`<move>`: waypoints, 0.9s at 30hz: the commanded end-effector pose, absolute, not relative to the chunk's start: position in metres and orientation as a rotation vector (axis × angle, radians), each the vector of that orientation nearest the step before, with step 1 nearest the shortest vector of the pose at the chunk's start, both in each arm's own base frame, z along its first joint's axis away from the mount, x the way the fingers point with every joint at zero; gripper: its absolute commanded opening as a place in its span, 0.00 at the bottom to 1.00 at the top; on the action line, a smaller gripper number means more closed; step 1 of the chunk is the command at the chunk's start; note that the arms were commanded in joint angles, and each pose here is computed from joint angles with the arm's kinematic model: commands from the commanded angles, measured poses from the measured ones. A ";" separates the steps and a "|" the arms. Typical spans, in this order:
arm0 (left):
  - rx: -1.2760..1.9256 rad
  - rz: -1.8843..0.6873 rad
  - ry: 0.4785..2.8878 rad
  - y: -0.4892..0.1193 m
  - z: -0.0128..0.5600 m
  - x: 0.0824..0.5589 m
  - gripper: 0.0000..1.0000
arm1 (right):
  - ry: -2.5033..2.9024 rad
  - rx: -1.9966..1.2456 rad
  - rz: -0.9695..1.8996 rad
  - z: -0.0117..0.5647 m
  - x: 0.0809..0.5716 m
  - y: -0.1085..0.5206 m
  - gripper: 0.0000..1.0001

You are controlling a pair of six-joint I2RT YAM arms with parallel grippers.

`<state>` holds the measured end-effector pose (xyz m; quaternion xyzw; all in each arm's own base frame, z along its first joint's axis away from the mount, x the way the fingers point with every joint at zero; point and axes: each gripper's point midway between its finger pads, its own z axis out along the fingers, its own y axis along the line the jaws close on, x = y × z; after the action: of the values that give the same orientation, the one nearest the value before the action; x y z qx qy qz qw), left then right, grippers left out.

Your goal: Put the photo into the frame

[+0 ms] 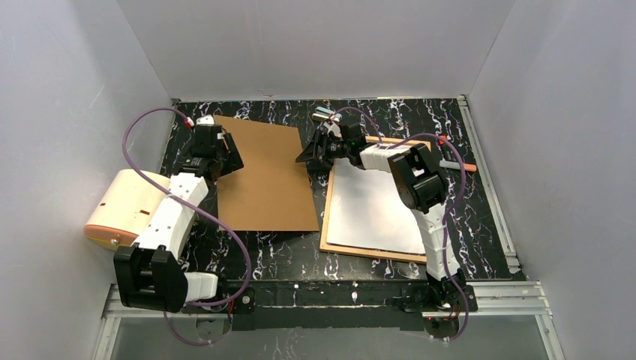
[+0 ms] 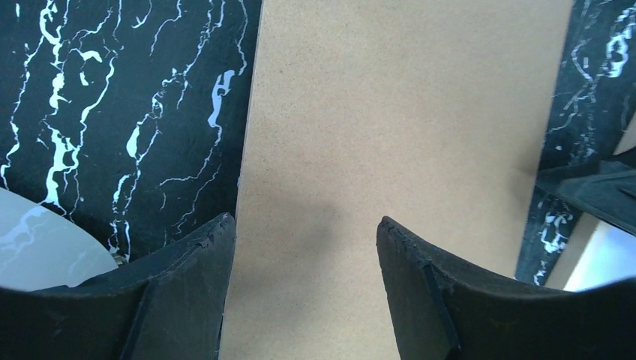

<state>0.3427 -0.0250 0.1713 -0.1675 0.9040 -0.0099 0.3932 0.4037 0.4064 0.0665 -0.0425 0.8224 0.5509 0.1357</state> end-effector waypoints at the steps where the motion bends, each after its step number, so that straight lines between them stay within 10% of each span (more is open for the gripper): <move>1: -0.330 -0.233 2.319 -0.066 0.171 0.351 0.65 | 2.409 -0.306 1.809 0.083 0.348 0.451 0.79; 27: -0.308 -0.265 2.327 -0.072 0.182 0.353 0.64 | 2.310 -0.318 1.695 0.182 0.365 0.449 0.78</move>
<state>0.3510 -0.0265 0.1755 -0.1467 0.9088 -0.0081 0.3904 0.3951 0.4070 0.0608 -0.0116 0.8662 0.4899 0.0980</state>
